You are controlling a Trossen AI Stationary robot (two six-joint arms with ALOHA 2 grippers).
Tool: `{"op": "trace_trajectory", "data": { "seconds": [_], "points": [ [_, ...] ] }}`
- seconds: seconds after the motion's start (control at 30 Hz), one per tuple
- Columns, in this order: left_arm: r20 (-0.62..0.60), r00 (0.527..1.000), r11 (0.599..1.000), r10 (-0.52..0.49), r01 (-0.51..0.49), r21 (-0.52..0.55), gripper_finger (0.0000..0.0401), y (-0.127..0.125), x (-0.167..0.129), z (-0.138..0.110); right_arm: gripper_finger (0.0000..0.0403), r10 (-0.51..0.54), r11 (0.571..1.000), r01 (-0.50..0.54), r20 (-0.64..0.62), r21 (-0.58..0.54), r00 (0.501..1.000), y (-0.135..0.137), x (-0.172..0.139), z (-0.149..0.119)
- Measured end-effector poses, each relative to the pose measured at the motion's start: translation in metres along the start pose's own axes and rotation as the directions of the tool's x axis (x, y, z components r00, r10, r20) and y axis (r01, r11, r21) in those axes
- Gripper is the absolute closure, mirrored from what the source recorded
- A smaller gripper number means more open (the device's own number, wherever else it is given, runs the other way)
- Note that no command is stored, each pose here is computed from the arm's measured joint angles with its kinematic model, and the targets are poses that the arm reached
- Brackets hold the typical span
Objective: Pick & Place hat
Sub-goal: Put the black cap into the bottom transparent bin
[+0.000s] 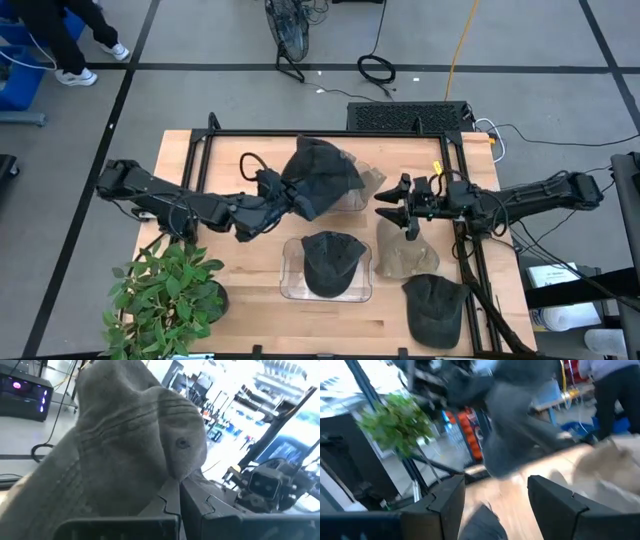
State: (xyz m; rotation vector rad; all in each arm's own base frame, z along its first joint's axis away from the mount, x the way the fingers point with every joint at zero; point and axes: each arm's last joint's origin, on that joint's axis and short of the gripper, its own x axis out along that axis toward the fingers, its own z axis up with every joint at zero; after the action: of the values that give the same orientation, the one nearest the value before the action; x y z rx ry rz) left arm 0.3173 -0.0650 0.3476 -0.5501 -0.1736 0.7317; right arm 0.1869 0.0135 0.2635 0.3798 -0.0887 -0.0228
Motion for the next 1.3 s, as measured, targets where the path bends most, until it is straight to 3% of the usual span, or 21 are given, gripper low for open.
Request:
{"op": "trace_trajectory", "data": {
  "seconds": [0.33,0.5,0.63,1.0,1.3],
  "points": [
    [0.024,1.0,1.0,-0.017,0.018,-0.025,0.04,-0.003,0.003,-0.001,0.0125,0.001,0.998,-0.001,-0.001,0.06,1.0,-0.002,0.02,-0.014],
    [0.044,0.999,0.999,-0.032,0.033,-0.016,0.04,-0.006,0.002,0.003,0.0077,0.036,0.997,-0.044,0.127,0.064,0.991,0.002,0.031,-0.004],
    [0.044,0.999,0.999,-0.032,0.033,-0.01,0.04,-0.006,0.003,0.002,0.0053,-0.013,1.0,0.01,0.139,0.022,0.99,0.006,0.046,0.009],
    [0.026,0.998,0.998,-0.059,0.059,0.014,0.04,-0.007,0.0,0.001,0.0061,-0.08,0.996,0.077,0.095,0.035,0.992,0.006,0.092,0.032],
    [0.03,0.998,0.994,-0.063,0.06,0.09,0.04,-0.011,-0.008,0.002,0.008,-0.176,0.984,0.176,-0.021,-0.01,0.984,-0.011,0.094,0.025]
  ]
}}
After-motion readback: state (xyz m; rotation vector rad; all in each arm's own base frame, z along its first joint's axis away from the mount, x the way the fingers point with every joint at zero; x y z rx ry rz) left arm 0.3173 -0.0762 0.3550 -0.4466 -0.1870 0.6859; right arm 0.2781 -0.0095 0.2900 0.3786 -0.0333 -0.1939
